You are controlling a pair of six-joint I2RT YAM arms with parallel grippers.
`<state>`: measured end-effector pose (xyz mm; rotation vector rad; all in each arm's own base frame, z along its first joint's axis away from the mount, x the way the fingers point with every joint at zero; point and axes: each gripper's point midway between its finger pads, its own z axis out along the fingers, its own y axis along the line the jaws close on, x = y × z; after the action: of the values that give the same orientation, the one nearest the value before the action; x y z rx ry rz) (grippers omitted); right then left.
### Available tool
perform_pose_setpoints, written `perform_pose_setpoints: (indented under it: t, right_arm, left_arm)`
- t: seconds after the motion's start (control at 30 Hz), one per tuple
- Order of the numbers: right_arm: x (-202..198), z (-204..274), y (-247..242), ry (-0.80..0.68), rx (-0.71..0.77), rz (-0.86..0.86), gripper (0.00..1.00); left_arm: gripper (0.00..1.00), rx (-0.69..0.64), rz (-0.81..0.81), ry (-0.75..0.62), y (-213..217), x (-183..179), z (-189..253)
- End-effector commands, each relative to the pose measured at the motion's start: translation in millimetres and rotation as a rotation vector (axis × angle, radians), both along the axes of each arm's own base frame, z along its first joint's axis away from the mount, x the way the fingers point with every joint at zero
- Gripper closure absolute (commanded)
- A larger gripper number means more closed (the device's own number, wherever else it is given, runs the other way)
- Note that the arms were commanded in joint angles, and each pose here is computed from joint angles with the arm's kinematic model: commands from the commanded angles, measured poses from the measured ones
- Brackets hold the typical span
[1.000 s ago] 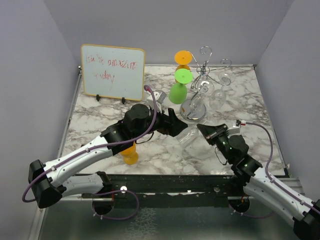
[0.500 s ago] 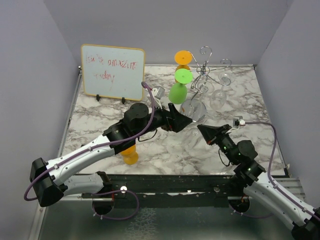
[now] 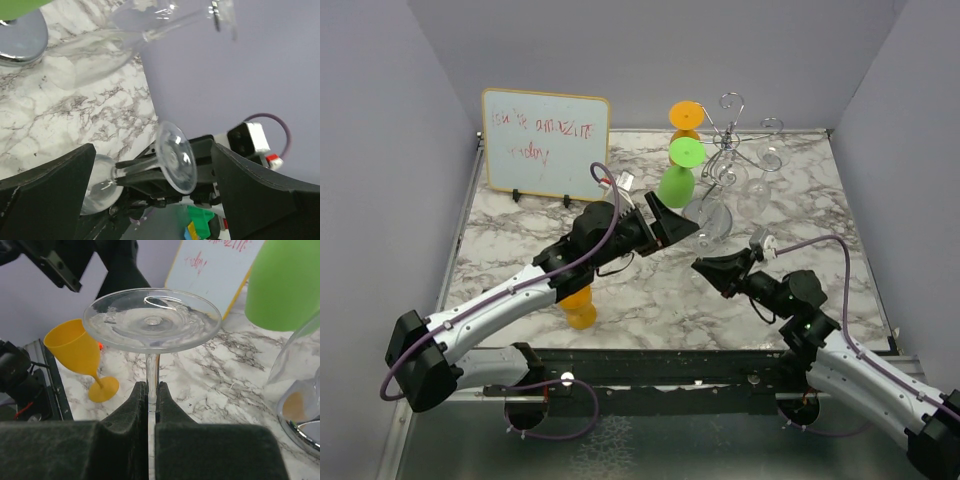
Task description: Place the wine glass upside down on the wine glass rack
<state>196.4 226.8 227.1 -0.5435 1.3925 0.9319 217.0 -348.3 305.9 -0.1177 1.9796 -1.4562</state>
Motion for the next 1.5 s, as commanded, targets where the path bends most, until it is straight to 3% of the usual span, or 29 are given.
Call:
perform_pose_setpoints:
  t: [0.0,0.87,1.3,1.47]
  right_arm:
    - [-10,32,11,-0.185,-0.023,0.091,0.99]
    - [-1,27,18,-0.233,-0.087,0.100,0.99]
    - [2,27,15,-0.200,-0.059,0.066,0.99]
    - [4,27,14,-0.183,-0.048,0.058,0.99]
  left_arm:
    - [0.02,-0.074,-0.063,0.120,-4,-1,-17]
    - [0.64,-0.157,-0.206,0.161,-3,-15,-14]
    - [0.70,-0.136,-0.292,0.129,-7,-26,-14]
    - [0.88,-0.133,-0.317,0.119,-10,-28,-13]
